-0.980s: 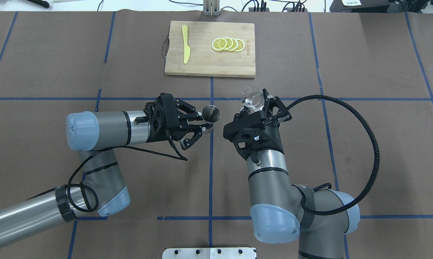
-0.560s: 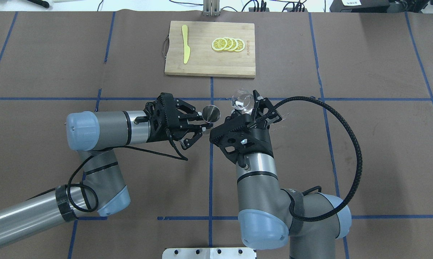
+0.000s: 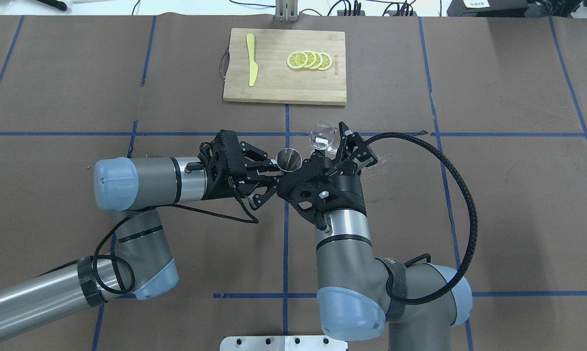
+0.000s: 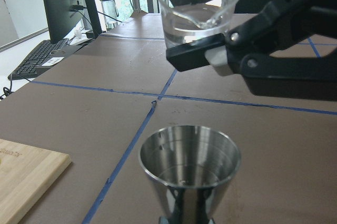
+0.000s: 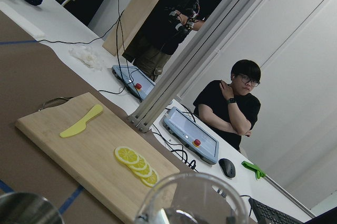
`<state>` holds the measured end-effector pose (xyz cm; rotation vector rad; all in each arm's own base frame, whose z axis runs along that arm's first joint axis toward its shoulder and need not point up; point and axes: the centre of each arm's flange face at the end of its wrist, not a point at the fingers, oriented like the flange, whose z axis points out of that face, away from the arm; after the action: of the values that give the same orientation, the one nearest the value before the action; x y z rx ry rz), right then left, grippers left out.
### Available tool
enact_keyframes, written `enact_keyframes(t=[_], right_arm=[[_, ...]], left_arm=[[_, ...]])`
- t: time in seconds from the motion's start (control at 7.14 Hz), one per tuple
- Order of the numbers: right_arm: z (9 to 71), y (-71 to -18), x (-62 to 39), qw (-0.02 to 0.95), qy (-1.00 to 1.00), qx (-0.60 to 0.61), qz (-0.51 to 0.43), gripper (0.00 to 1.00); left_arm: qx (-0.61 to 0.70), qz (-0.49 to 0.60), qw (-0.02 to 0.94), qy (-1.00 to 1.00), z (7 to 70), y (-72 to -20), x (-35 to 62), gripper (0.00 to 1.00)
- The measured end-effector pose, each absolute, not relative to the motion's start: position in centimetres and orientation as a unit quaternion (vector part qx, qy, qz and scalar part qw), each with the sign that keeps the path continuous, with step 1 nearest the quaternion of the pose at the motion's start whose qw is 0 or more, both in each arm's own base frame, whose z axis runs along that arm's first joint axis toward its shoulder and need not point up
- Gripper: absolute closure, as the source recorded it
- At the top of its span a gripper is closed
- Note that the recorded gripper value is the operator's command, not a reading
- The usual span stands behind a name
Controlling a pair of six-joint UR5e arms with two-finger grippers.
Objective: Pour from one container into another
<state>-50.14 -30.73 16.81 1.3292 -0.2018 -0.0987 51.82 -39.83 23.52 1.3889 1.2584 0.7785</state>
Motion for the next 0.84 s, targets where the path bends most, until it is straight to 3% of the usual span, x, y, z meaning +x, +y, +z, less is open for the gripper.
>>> enact_keyframes(t=[0.84], right_arm=[[15.6,-30.7,-50.5,0.779,-0.076,0.618,-0.071,1.00]], left_arm=[[0.580,0.326,0.524,0.531,23.3,-39.3,52.0,1.00]])
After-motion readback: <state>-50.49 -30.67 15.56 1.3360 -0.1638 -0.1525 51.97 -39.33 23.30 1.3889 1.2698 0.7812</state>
